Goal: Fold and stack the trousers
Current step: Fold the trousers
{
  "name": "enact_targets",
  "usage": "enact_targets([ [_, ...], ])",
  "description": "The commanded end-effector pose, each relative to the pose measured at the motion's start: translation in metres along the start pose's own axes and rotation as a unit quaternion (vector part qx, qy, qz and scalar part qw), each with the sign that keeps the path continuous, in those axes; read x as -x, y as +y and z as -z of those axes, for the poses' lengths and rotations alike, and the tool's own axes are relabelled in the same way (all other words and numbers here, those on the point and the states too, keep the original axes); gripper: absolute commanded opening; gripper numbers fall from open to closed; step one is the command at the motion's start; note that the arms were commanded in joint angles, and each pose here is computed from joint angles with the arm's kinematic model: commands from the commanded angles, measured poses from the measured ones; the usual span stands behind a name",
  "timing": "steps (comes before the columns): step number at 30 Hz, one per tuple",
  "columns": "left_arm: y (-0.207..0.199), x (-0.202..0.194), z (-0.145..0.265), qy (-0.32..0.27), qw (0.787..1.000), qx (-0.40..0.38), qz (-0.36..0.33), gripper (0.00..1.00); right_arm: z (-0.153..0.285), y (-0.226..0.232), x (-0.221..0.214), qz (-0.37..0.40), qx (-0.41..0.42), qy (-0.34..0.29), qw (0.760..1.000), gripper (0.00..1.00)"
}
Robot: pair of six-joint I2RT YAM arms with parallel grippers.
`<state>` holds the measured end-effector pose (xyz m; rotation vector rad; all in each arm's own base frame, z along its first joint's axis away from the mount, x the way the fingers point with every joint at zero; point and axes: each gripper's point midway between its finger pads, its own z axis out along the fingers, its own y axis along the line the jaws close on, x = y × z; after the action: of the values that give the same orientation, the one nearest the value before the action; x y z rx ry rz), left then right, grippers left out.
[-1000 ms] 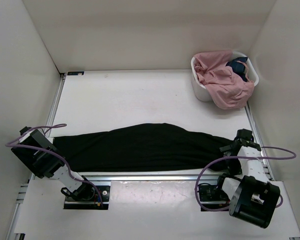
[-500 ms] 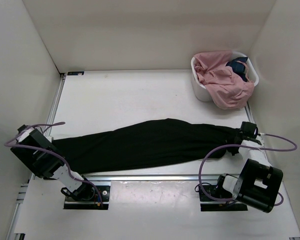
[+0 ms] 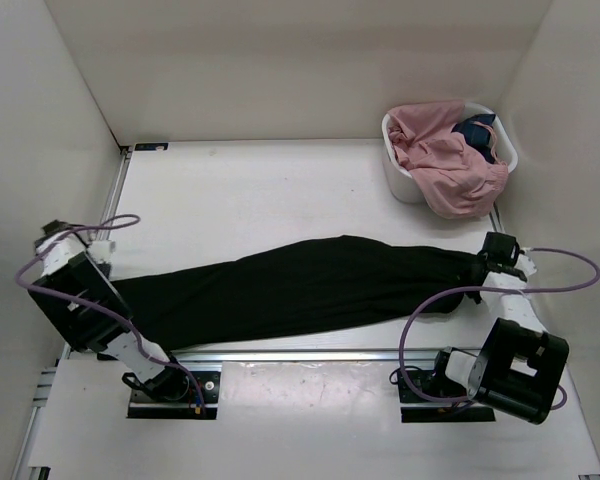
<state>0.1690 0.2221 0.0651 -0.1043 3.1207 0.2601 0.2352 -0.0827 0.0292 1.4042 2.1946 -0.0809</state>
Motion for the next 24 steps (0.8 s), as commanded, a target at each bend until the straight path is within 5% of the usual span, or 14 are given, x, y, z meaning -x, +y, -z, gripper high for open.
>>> enact_targets([
  [1,-0.054,0.011,-0.039,0.005,0.998,-0.047,-0.038,0.37,0.015,0.008,0.04,0.053,-0.013,-0.065,0.996,0.0],
  [4,-0.068,0.013,-0.064,0.027,0.998,-0.03,-0.05,0.31,0.025,0.015,0.057,0.079,-0.016,-0.085,0.993,0.0],
  [11,-0.098,0.074,-0.064,-0.026,0.996,-0.041,-0.074,0.27,0.06,0.064,0.068,0.203,0.012,-0.153,0.967,0.0],
  [14,-0.12,0.095,-0.06,-0.037,0.993,-0.04,-0.105,0.27,0.075,0.103,0.033,0.291,0.038,-0.159,0.943,0.0],
  [18,-0.125,0.127,-0.06,-0.053,0.993,-0.042,-0.094,0.27,0.117,0.152,-0.042,0.429,0.061,-0.197,0.88,0.0],
  [24,-0.122,0.152,-0.059,-0.062,0.992,-0.017,-0.107,0.27,0.175,0.191,-0.173,0.534,0.11,-0.245,0.802,0.0],
])
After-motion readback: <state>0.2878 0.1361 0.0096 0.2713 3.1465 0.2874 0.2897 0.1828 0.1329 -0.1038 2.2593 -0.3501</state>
